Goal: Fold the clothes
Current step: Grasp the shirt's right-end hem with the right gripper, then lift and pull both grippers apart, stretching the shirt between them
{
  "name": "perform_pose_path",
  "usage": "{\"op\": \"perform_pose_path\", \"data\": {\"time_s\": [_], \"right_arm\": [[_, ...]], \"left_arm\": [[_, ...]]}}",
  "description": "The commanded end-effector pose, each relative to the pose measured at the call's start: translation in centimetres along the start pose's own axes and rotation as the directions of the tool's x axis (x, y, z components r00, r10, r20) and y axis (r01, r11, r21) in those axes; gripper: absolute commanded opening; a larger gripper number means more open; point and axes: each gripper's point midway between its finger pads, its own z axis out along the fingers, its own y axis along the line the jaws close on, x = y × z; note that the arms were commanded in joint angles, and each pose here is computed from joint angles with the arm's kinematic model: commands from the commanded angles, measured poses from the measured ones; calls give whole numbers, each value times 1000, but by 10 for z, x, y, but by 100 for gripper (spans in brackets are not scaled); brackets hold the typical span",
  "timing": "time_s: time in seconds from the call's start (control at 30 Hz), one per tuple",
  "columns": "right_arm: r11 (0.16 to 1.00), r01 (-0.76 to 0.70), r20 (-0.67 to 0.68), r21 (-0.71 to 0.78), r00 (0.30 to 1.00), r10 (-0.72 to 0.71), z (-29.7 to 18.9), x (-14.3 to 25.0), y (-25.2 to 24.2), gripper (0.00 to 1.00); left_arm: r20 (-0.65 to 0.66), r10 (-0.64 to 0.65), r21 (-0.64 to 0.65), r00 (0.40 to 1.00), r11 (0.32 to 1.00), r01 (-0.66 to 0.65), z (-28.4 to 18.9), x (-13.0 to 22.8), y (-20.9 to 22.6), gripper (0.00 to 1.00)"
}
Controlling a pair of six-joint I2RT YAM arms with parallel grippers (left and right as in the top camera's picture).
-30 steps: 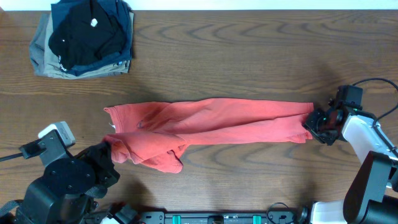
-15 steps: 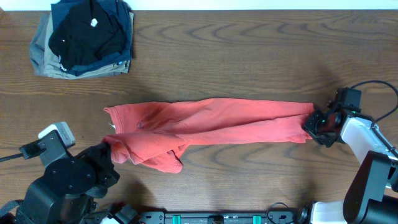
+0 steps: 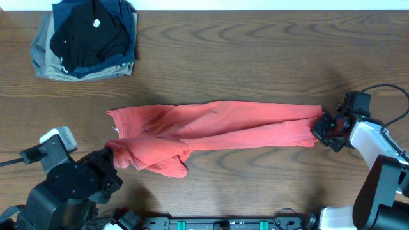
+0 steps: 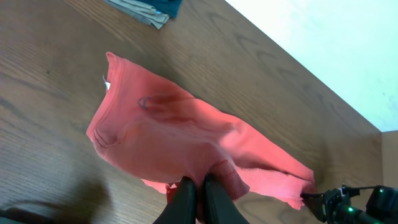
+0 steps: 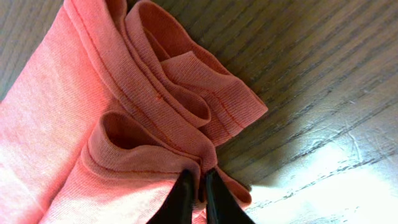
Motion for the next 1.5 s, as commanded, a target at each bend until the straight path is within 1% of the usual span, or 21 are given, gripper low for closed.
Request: {"op": "perform_pose_path", "data": {"time_s": [0.0,0.1,0.43,0.6,0.67,0.73,1.07,1.27,1.47], "right_arm": [[1000,-9,-4,11,1000,9,2,1,-3,10],[1000,-8,-2,10,1000,8,1,0,-2,13],[1000,0,0,14,1000,0,-1,-3,-2,16],[998,11,-7,54,1000,-11,-9,-6,-4,16],[998,22,-15,63,1000,-21,-13,-8,-3,19],[997,25,-20,71,1000,-24,-16,-8,-3,20],[997,27,-33,76,999,-25,-13,-3,-6,17],[997,15,-29,71,999,-13,-7,1,-8,18],[997,31,-30,66,999,-29,-6,3,-4,22]], "left_arm": [[34,-11,-6,999,1000,11,-3,-7,1,6],[35,-11,-6,999,1000,12,-3,-7,1,6],[35,-12,-6,999,1000,12,-3,-7,1,6],[35,-12,-6,999,1000,12,-3,-7,1,6],[35,-12,-6,999,1000,12,-3,-7,1,6],[36,-12,-5,999,1000,13,-3,-7,1,6],[35,-12,-6,999,1000,12,-3,-7,1,6],[35,-12,-6,999,1000,12,-3,-7,1,6],[35,-12,-6,999,1000,12,-3,-7,1,6]]}}
